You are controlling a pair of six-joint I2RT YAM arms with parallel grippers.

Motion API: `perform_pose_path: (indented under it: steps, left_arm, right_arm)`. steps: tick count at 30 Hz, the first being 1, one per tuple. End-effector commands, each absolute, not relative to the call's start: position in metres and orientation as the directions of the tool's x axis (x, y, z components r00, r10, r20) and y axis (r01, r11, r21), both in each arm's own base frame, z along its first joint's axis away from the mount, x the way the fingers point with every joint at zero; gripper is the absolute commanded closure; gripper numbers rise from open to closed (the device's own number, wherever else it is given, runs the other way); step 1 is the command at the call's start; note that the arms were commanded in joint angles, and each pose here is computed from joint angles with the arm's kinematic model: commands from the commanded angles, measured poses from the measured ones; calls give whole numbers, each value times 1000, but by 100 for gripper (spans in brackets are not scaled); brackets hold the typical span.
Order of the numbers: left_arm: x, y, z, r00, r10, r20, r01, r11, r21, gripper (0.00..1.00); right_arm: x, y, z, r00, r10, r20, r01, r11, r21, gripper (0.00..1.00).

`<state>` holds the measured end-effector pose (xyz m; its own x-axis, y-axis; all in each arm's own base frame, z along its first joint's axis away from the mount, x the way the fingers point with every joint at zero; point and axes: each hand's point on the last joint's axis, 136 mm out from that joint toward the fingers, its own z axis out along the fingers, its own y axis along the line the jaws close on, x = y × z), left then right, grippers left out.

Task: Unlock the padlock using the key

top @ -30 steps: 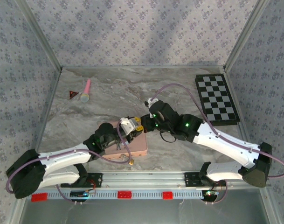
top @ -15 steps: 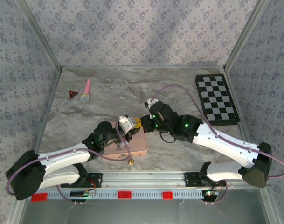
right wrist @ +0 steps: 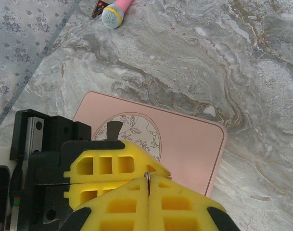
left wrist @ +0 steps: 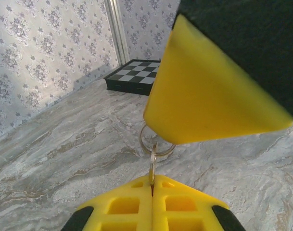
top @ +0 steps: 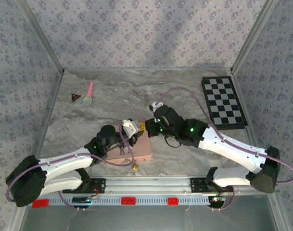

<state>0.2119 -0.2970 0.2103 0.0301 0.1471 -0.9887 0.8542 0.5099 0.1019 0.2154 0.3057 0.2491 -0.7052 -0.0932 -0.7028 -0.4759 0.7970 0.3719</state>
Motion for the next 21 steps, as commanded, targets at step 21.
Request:
perform_pose_path:
  steps: [21]
  left_arm:
    - [221,-293,214,81,230,-970,826,530,195,100]
  right_arm:
    - [227,287,246,-760,9,-650,-374,811,449,78]
